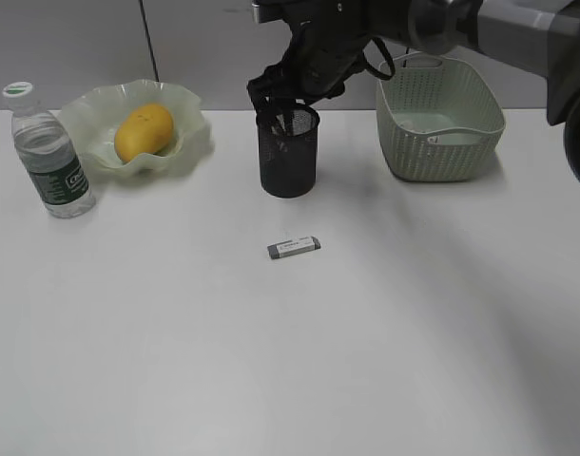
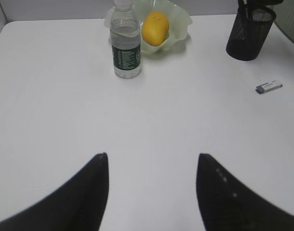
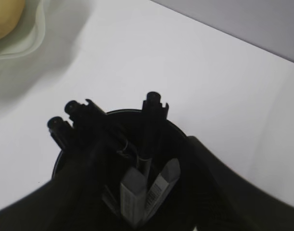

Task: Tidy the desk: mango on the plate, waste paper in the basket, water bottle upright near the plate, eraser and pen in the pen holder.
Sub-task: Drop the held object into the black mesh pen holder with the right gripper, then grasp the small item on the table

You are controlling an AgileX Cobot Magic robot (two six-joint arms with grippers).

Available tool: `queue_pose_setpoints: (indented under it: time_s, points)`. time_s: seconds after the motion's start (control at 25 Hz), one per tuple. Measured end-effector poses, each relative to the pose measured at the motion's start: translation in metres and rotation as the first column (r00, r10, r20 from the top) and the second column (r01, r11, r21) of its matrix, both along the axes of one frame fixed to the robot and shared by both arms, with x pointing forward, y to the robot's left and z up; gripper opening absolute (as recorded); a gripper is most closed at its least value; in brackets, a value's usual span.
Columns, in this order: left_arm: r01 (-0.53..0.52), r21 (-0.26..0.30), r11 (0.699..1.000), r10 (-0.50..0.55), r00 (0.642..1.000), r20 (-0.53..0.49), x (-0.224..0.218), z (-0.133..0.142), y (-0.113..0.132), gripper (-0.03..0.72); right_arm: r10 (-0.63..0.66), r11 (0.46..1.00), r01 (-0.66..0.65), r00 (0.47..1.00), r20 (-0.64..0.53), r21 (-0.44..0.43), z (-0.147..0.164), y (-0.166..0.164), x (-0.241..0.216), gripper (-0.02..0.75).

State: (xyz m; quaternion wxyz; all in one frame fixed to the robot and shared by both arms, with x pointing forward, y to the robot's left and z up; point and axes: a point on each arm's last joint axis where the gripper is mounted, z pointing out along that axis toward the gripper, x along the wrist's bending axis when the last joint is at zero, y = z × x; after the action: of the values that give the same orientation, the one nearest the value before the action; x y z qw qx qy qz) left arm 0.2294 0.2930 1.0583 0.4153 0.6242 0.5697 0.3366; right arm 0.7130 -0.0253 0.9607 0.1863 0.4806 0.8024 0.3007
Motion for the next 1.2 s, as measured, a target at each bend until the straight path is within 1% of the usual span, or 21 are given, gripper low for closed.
queue_pose_setpoints:
  time_s: [0.04,0.12,0.28,0.4,0.56,0.64,0.68,0.8,1.0,1.08,1.2]
  points:
    - [0.000,0.000,1.000,0.000,1.000,0.000,0.000,0.000,0.000,0.444,0.000,1.000,0.000,1.000,-0.001,0.000,0.000,0.000,0.000,0.451]
    - [0.000,0.000,1.000,0.000,1.000,0.000,0.000,0.000,0.000,0.444,-0.001,1.000,0.001,1.000,-0.010,-0.004,0.000,0.000,-0.001,0.488]
    - [0.000,0.000,1.000,0.000,1.000,0.000,0.000,0.000,0.000,0.442,0.005,0.999,-0.007,0.999,-0.049,-0.040,0.013,-0.005,-0.008,0.509]
    - [0.000,0.000,1.000,0.000,1.000,0.000,0.000,0.000,0.000,0.442,0.008,0.996,-0.015,0.996,-0.087,-0.084,0.038,-0.013,-0.019,0.510]
    - [0.000,0.000,1.000,0.000,1.000,0.000,0.000,0.000,0.000,0.442,0.012,0.989,-0.033,0.989,-0.146,-0.144,0.078,-0.028,-0.039,0.511]
    - [0.000,0.000,1.000,0.000,1.000,0.000,0.000,0.000,0.000,0.440,0.008,0.990,-0.028,0.989,-0.146,-0.136,0.103,-0.039,-0.051,0.511]
    - [0.000,0.000,1.000,0.000,1.000,0.000,0.000,0.000,0.000,0.438,0.001,0.991,-0.022,0.988,-0.153,-0.133,0.110,-0.046,-0.057,0.511]
    - [0.000,0.000,1.000,0.000,1.000,0.000,0.000,0.000,0.000,0.434,-0.045,0.992,0.023,0.984,-0.174,-0.125,0.137,-0.079,-0.076,0.511]
    - [0.000,0.000,1.000,0.000,1.000,0.000,0.000,0.000,0.000,0.434,-0.146,0.984,0.117,0.961,-0.234,-0.131,0.152,-0.140,-0.114,0.511]
    - [0.000,0.000,1.000,0.000,1.000,0.000,0.000,0.000,0.000,0.434,-0.180,0.980,0.156,0.959,-0.220,-0.124,0.161,-0.163,-0.136,0.511]
    - [0.000,0.000,1.000,0.000,1.000,0.000,0.000,0.000,0.000,0.433,-0.231,0.971,0.213,0.954,-0.193,-0.109,0.166,-0.193,-0.174,0.511]
